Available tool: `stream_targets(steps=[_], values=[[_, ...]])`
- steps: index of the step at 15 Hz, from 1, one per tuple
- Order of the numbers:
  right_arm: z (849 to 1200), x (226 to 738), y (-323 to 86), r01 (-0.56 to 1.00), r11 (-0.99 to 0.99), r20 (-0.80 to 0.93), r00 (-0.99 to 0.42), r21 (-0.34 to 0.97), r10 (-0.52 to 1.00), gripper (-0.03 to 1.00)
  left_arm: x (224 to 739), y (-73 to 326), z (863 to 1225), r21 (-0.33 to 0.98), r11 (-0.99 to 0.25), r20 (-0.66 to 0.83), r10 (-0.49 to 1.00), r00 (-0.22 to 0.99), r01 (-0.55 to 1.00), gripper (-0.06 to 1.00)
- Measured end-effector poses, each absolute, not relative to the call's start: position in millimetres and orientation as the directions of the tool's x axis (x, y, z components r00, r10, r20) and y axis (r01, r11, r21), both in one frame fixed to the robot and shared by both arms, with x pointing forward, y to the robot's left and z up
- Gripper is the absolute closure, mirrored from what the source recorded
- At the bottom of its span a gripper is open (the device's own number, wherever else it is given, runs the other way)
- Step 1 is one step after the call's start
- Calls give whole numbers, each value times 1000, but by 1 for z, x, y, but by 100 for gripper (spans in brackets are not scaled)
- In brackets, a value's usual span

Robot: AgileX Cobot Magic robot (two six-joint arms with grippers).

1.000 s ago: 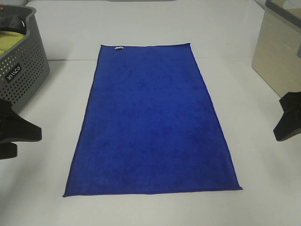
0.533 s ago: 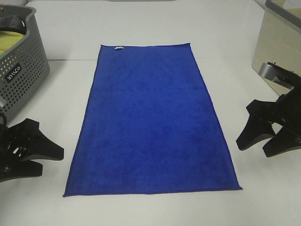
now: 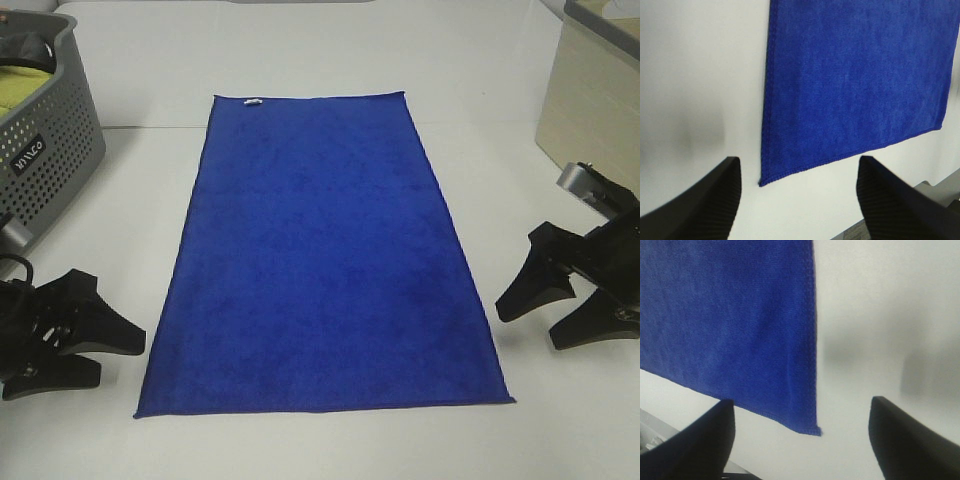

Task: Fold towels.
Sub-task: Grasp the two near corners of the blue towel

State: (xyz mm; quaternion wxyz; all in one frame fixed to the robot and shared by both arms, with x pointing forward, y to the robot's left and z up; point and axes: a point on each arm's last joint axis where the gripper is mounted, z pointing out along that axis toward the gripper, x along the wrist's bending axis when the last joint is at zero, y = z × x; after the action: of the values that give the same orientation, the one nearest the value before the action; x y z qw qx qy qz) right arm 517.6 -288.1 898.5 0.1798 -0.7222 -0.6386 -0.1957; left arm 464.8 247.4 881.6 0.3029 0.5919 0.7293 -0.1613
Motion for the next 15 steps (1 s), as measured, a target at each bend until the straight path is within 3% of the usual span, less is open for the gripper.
stream_targets(steps=[7,11,15], values=[[885,525,-265,995,-91,505,63,32,861,23,477,242,878,160,215,-616,784,-73,963,31],[870,523,-262,995,-93,517,97,-34,851,26,482,224,864,145,141,-579,815,-31,979,31],[858,521,-228,993,-50,566,100,-105,818,32,489,213,857,116,121,-609,793,-26,986,31]])
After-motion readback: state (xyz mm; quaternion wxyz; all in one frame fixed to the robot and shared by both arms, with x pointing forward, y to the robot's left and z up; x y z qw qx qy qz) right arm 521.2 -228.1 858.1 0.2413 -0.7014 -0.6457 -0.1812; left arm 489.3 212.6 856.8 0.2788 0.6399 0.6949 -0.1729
